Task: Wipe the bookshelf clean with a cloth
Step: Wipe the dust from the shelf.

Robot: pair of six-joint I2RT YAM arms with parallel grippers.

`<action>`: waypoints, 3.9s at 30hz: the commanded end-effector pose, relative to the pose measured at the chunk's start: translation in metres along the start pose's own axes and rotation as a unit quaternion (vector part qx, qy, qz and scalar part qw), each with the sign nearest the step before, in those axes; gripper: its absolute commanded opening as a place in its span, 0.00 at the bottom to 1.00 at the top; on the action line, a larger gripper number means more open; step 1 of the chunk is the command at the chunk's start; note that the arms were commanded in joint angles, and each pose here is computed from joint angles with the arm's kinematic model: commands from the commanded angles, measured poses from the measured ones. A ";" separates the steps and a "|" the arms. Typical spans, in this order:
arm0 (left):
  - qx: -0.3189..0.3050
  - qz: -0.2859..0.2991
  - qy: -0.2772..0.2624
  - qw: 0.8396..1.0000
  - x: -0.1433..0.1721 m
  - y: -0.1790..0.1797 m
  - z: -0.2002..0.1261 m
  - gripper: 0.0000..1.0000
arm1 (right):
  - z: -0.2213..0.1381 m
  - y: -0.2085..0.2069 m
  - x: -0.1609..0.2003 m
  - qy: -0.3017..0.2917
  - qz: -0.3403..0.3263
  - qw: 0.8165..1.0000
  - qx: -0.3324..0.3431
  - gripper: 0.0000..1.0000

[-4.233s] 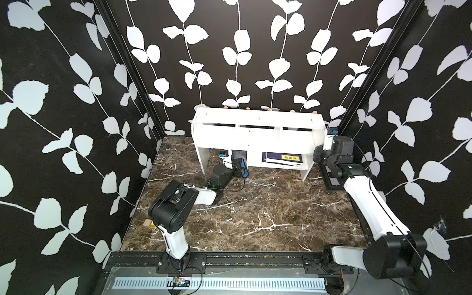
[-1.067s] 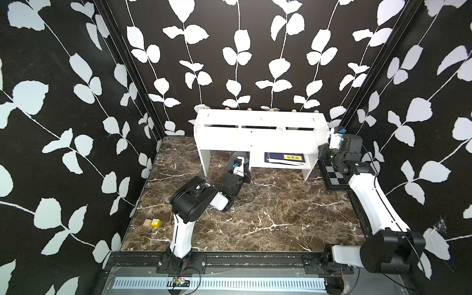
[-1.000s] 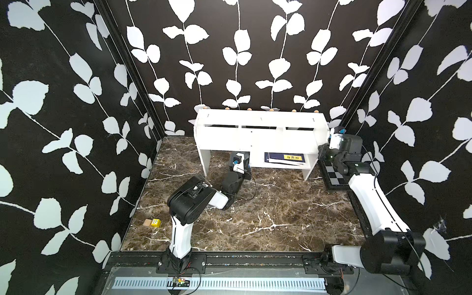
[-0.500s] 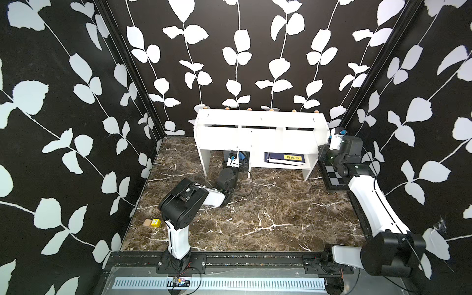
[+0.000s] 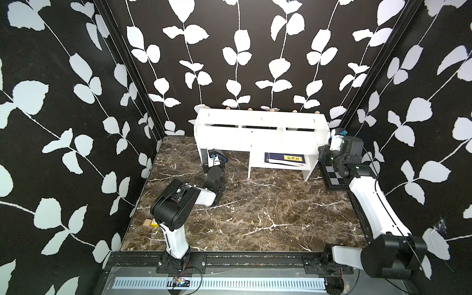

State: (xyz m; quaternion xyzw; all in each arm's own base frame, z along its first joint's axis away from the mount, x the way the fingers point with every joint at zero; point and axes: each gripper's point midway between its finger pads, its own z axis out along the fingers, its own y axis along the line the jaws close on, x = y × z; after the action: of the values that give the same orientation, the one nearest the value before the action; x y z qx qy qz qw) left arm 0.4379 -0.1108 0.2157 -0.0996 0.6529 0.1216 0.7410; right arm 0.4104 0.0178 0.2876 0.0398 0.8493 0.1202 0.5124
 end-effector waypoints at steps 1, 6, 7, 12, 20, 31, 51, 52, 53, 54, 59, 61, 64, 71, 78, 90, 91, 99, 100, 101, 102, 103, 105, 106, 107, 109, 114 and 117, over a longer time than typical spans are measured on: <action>-0.058 -0.010 0.006 0.998 0.009 0.019 0.002 0.00 | -0.033 0.041 -0.051 -0.080 0.069 0.989 -0.103 0.00; -0.073 -0.018 0.044 0.996 0.043 0.026 -0.004 0.00 | -0.032 0.041 -0.051 -0.077 0.071 0.989 -0.104 0.00; -0.072 -0.019 0.055 0.996 0.049 0.026 -0.005 0.00 | -0.031 0.041 -0.051 -0.076 0.072 0.989 -0.104 0.00; -0.066 -0.044 0.128 0.989 0.077 0.024 -0.011 0.00 | -0.031 0.037 -0.051 -0.079 0.075 0.989 -0.100 0.00; -0.102 -0.098 0.165 0.976 0.100 0.047 -0.030 0.00 | -0.033 0.035 -0.050 -0.081 0.077 0.988 -0.102 0.00; 0.062 -0.119 0.158 0.978 0.071 -0.032 -0.007 0.00 | -0.038 0.034 -0.050 -0.086 0.079 0.988 -0.103 0.00; 0.366 -0.176 0.045 0.913 -0.017 -0.165 -0.068 0.00 | -0.033 0.033 -0.045 -0.086 0.087 0.987 -0.109 0.00; 0.376 -0.175 0.055 0.909 -0.008 -0.169 -0.072 0.00 | -0.033 0.033 -0.045 -0.085 0.087 0.987 -0.109 0.00; 0.383 -0.174 0.064 0.905 0.000 -0.171 -0.076 0.00 | -0.034 0.033 -0.045 -0.085 0.086 0.987 -0.109 0.00; 0.387 -0.169 0.075 0.903 0.010 -0.173 -0.080 0.00 | -0.034 0.034 -0.044 -0.085 0.085 0.987 -0.110 0.00; 0.380 -0.157 0.128 0.902 0.059 -0.164 -0.097 0.00 | -0.035 0.034 -0.043 -0.084 0.082 0.987 -0.110 0.00; 0.370 -0.156 0.150 0.904 0.078 -0.155 -0.102 0.00 | -0.037 0.034 -0.043 -0.085 0.081 0.987 -0.109 0.00; 0.349 -0.143 0.185 0.907 0.105 -0.144 -0.107 0.00 | -0.037 0.034 -0.044 -0.087 0.083 0.987 -0.111 0.00; 0.287 -0.107 0.163 0.938 0.092 -0.114 -0.095 0.00 | -0.037 0.035 -0.046 -0.087 0.082 0.987 -0.110 0.00; 0.280 -0.087 0.101 0.951 0.026 -0.108 -0.083 0.00 | -0.041 0.037 -0.049 -0.089 0.083 0.986 -0.115 0.00; 0.197 -0.120 0.012 0.973 -0.048 -0.057 -0.054 0.00 | -0.045 0.038 -0.052 -0.092 0.075 0.987 -0.113 0.00; 0.184 -0.124 0.005 0.975 -0.051 -0.048 -0.050 0.00 | -0.045 0.038 -0.052 -0.091 0.074 0.987 -0.112 0.00; 0.117 -0.082 0.062 0.988 -0.031 -0.014 -0.024 0.00 | -0.044 0.038 -0.051 -0.091 0.075 0.986 -0.114 0.00; 0.111 -0.077 0.066 0.989 -0.025 -0.012 -0.023 0.00 | -0.043 0.039 -0.050 -0.091 0.074 0.986 -0.116 0.00; 0.105 -0.073 0.070 0.989 -0.018 -0.010 -0.023 0.00 | -0.043 0.038 -0.049 -0.090 0.075 0.986 -0.116 0.00; 0.100 -0.071 0.076 0.990 -0.012 -0.008 -0.023 0.00 | -0.043 0.039 -0.049 -0.091 0.074 0.986 -0.116 0.00; 0.095 -0.071 0.083 0.989 -0.005 -0.006 -0.023 0.00 | -0.043 0.039 -0.048 -0.090 0.073 0.986 -0.117 0.00; 0.085 -0.065 0.093 0.990 0.008 -0.001 -0.021 0.00 | -0.043 0.039 -0.047 -0.091 0.072 0.986 -0.120 0.00; 0.077 -0.061 0.094 0.991 0.012 0.001 -0.019 0.00 | -0.043 0.040 -0.047 -0.091 0.072 0.986 -0.121 0.00; 0.070 -0.053 0.097 0.991 0.017 0.004 -0.018 0.00 | -0.043 0.040 -0.046 -0.090 0.072 0.986 -0.121 0.00; 0.055 -0.032 0.109 0.992 0.026 0.008 -0.016 0.00 | -0.043 0.039 -0.045 -0.089 0.071 0.987 -0.117 0.00; 0.046 -0.013 0.138 0.989 0.045 0.008 -0.015 0.00 | -0.043 0.035 -0.045 -0.092 0.072 0.987 -0.106 0.00; 0.059 -0.009 0.158 0.986 0.061 0.001 -0.017 0.00 | -0.042 0.034 -0.046 -0.093 0.074 0.987 -0.106 0.00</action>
State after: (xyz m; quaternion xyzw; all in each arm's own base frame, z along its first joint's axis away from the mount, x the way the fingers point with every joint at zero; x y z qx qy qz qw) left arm 0.4253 -0.1128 0.1590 -0.0720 0.7602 0.0579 0.6431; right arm 0.4018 0.0144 0.2878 0.0487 0.8408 0.1380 0.5212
